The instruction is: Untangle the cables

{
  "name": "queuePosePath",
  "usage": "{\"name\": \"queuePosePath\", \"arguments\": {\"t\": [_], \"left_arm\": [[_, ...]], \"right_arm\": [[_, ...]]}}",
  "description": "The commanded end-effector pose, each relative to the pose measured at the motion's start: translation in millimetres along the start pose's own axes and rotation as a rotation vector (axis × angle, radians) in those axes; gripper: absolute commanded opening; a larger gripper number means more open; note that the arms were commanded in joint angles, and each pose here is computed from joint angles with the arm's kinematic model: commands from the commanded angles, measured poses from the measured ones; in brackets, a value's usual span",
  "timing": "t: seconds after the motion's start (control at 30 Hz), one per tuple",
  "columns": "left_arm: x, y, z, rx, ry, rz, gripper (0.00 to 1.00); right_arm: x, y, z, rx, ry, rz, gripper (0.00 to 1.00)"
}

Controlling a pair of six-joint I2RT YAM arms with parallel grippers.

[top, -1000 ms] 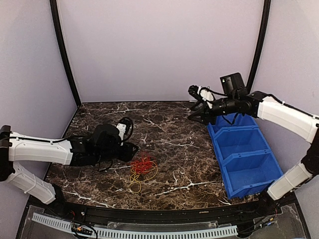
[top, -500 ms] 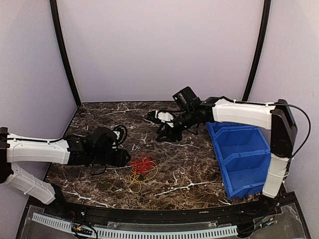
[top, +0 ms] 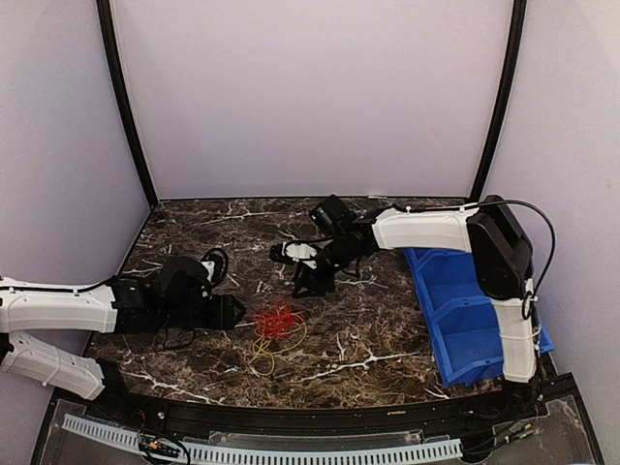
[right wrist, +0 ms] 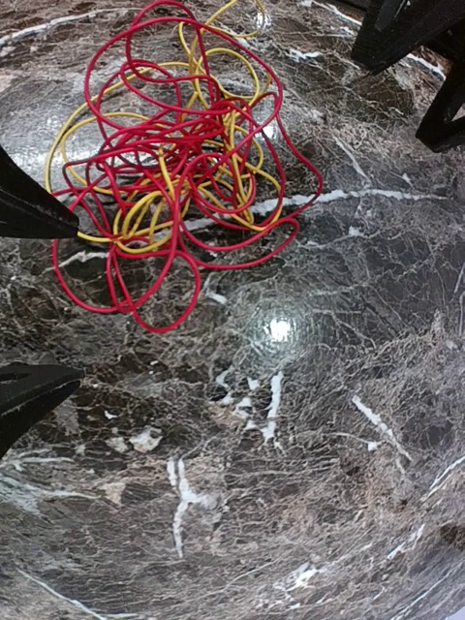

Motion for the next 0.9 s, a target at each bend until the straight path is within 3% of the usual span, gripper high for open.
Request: {"name": "queuePosePath", "arguments": {"t": [0.0, 0.3, 0.5, 0.6, 0.67, 0.87], "left_arm": [[3, 6, 2, -0.064, 0.033, -0.017, 0.56], [3, 14, 6, -0.124, 0.019, -0.042, 0.56], [3, 13, 6, -0.134, 0.010, -0.043, 0.56], [2, 11, 7, -0.146, -0.007, -0.053, 0.56], [-1, 9, 7, -0.165, -0.040, -0.081, 0.56], [-14, 22, 20, -0.367, -0.151, -0.242, 0.63]], "right_arm": [[5, -16, 15, -0.012, 0.036, 0.006, 0.47], [0, -39, 14, 0.014, 0.046, -0.002, 0.42], [1, -39, 16, 0.001, 0.050, 0.015, 0.24], [3, -36, 19, -0.009, 0.045, 0.030, 0.05], [9, -27, 26, -0.024, 0.038, 0.048, 0.00], [42, 39, 64, -0.146, 0.072, 0.054, 0.00]]}}
Point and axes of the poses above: each gripper's point midway between its finger pads, its own y axis back along the fingers, its own x axis along the line the jaws close on, z = x × y, the point moved 8 cm from there along y, back along the fingers, and after that the axes turned 8 degrees about -y, right-handed, at the moved point
